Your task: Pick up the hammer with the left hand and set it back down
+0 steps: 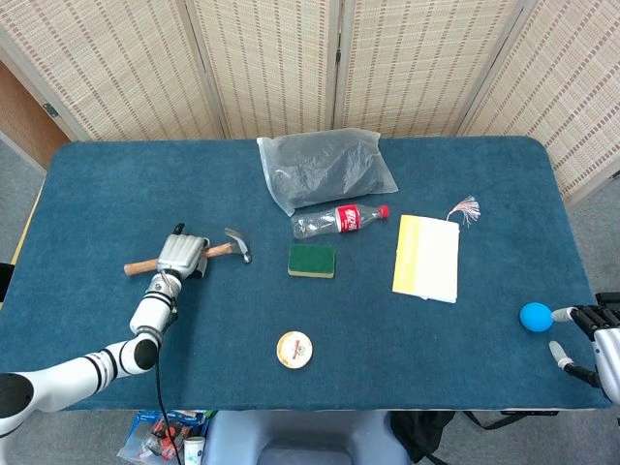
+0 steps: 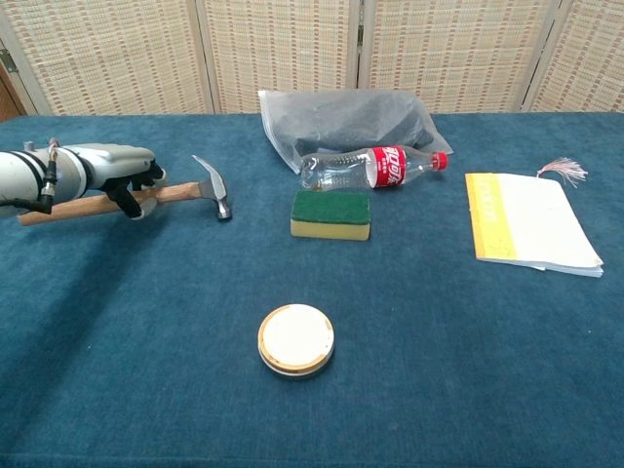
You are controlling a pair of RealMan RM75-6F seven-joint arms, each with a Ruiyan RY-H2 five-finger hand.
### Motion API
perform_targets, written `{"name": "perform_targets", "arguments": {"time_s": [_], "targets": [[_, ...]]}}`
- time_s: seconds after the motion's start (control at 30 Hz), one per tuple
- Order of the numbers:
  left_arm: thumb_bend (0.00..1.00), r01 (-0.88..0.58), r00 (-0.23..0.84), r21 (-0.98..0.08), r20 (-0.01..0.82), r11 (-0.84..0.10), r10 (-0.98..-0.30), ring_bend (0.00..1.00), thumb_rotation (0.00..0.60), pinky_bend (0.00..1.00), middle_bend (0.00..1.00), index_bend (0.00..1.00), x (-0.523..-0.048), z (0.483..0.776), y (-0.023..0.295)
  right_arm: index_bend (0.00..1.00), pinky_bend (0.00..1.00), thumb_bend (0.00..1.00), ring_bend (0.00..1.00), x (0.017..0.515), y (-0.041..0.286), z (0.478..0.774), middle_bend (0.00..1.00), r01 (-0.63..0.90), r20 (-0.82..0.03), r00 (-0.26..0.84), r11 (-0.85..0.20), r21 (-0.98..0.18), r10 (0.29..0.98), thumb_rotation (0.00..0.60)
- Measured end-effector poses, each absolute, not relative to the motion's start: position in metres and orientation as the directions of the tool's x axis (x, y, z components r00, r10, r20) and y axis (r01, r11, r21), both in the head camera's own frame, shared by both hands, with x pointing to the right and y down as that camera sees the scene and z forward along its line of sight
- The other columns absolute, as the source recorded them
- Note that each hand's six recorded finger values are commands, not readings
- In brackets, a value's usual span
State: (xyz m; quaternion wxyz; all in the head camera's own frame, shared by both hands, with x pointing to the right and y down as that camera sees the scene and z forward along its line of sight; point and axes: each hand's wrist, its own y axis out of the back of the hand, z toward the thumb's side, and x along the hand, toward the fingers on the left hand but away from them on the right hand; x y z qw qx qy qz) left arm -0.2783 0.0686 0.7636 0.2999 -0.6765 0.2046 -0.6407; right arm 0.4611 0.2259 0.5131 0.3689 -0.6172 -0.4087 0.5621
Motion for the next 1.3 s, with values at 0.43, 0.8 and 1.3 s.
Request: {"name": "perform_targets", "arguments": {"time_s": [0.43,0.8,1.3], "targets": [[0.57,-0.046,0.251,-0.714,0.668,-0.698,-0.7,0.67,0.6,0.86,0.79,0.66,-0.268,0.745,0.063,0.4,0.3,0.29,0.32,0.456,0.224,0.514,0.4,0.085,-0.397,0.04,-0.399,-0.913,0.917,0.6],[0.57,-0.289,0.472,-0.716,0.471,-0.636,-0.745,0.79,0.6,0.98,0.8,0.67,-0.232,0.702,0.061,0.4,0.3,0.29,0.32,0.454,0.226,0.515,0.4,0.08,-0.404,0.039,-0.406,-0.91,0.914,0.6],[0.57,-0.214,0.63,-0.774,0.357,-0.596,-0.69,0.86,0.6,1.0,0.84,0.67,-0.162,0.712,0.079,0.4,0.3,0.29,0.32,0.464,0.23,0.517,0.4,0.083,-0.414,0.014,-0.414,-0.907,0.91,0.6]]}}
